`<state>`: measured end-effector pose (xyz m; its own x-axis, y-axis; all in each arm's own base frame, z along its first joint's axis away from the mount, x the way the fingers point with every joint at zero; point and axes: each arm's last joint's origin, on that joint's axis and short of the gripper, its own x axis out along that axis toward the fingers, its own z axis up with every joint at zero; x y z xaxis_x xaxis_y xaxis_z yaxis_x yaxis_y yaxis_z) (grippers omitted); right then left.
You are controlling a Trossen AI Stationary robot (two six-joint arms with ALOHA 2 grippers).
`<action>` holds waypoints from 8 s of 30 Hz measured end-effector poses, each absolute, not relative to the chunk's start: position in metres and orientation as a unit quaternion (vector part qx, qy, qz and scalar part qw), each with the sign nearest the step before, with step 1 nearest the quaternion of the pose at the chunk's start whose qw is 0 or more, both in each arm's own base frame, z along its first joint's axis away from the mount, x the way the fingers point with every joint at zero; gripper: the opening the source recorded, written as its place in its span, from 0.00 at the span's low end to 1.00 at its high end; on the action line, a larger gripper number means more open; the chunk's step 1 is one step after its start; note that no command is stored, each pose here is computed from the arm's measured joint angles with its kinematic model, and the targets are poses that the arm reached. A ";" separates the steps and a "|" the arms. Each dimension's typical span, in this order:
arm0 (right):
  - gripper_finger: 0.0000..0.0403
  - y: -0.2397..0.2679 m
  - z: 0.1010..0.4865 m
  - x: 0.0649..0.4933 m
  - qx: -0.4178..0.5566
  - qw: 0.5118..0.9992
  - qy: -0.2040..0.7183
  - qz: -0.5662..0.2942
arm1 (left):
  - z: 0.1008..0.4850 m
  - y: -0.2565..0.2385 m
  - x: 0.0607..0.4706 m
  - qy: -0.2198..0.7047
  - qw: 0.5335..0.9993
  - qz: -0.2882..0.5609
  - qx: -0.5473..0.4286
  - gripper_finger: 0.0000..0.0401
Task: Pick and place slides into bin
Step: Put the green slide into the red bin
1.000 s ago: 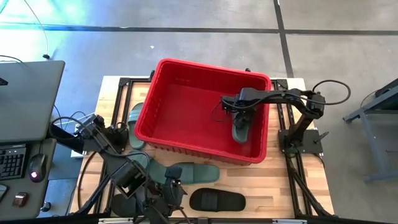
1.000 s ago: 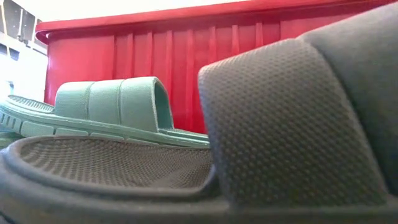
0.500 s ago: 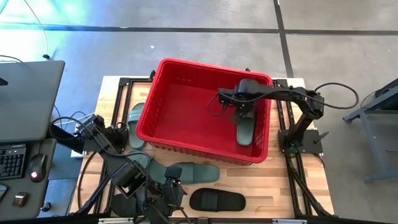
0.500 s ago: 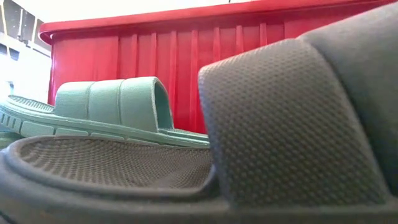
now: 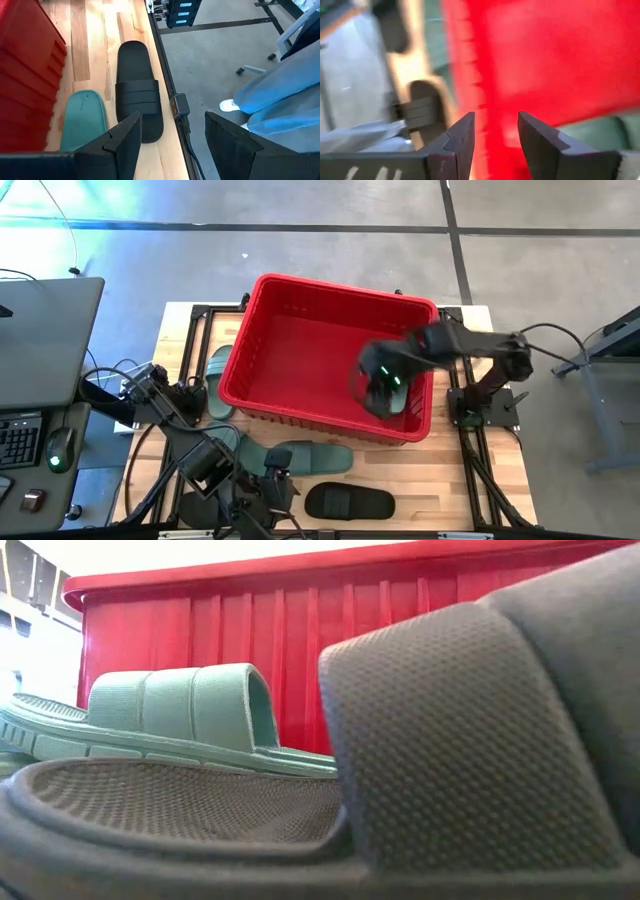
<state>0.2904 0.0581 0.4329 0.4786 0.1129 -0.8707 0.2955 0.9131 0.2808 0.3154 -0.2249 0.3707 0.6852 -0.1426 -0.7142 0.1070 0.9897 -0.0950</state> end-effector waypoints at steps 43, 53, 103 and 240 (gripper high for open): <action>0.35 0.214 0.229 0.253 0.338 0.683 0.646 -0.041 | 0.373 -0.226 0.316 0.381 0.921 -0.074 -0.028 0.50; 0.35 0.161 0.224 0.270 0.244 0.723 0.629 -0.146 | 0.373 -0.228 0.315 0.399 0.909 -0.102 -0.061 0.50; 0.34 0.170 0.147 0.412 0.472 0.841 0.263 -0.002 | 0.413 -0.235 0.215 0.318 0.940 0.077 -0.093 0.50; 0.56 -0.161 0.195 0.396 0.484 0.810 0.101 -0.315 | 0.476 -0.218 0.205 0.185 0.976 0.105 -0.045 0.50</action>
<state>0.3957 -0.1609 0.1947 0.7816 -0.4117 -0.4686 0.6077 0.3333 0.7208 0.2050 -0.2181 0.4756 0.9090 0.1892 -0.3714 -0.2225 0.9737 -0.0485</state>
